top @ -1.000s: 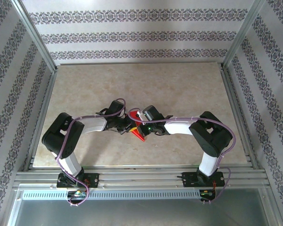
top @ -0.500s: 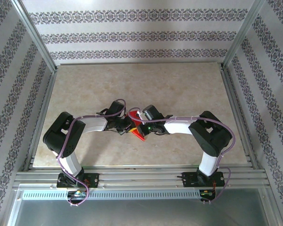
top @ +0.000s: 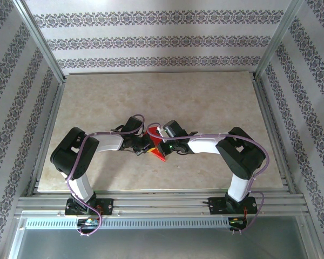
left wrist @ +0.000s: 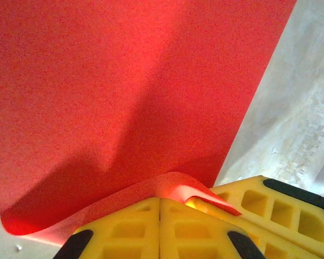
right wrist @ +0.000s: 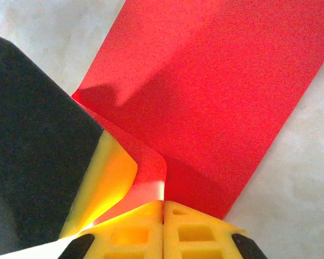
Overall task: Fold a paper plane with a square sheet of paper (pick it up from the middle)
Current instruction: Third fold the triangle at the center of the table.
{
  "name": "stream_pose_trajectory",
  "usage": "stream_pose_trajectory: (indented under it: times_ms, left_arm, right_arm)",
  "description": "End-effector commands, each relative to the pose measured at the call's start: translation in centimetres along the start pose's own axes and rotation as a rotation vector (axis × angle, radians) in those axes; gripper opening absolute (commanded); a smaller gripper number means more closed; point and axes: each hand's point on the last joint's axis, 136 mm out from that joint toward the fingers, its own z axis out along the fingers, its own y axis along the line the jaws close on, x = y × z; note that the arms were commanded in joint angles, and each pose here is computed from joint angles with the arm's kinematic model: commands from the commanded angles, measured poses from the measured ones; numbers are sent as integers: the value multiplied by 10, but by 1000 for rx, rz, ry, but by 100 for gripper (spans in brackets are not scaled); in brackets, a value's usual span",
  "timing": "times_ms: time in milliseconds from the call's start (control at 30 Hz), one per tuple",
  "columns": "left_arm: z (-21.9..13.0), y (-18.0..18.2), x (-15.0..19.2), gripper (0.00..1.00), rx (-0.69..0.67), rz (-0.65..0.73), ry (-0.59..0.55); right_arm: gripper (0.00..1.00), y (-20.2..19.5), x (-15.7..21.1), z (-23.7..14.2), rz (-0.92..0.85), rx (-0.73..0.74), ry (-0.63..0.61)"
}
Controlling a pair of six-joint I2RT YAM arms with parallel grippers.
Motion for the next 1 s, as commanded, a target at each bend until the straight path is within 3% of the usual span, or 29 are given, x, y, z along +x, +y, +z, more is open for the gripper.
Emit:
stream_pose_trajectory:
  times_ms: [0, 467, 600, 767, 967]
  left_arm:
    - [5, 16, 6, 7, -54, 9, 14]
    - [8, 21, 7, 7, -69, 17, 18]
    - [0, 4, 4, 8, -43, 51, 13]
    - [-24, -20, -16, 14, -4, 97, -56]
    - [-27, -3, -38, 17, -74, 73, -76]
  right_arm:
    - [7, -12, 22, 7, 36, 36, 82]
    - [7, -13, 23, 8, 39, 35, 85]
    - [7, -13, 24, 8, 40, 37, 88]
    - [7, -13, 24, 8, 37, 37, 89]
    - [7, -11, 22, 8, 37, 29, 87]
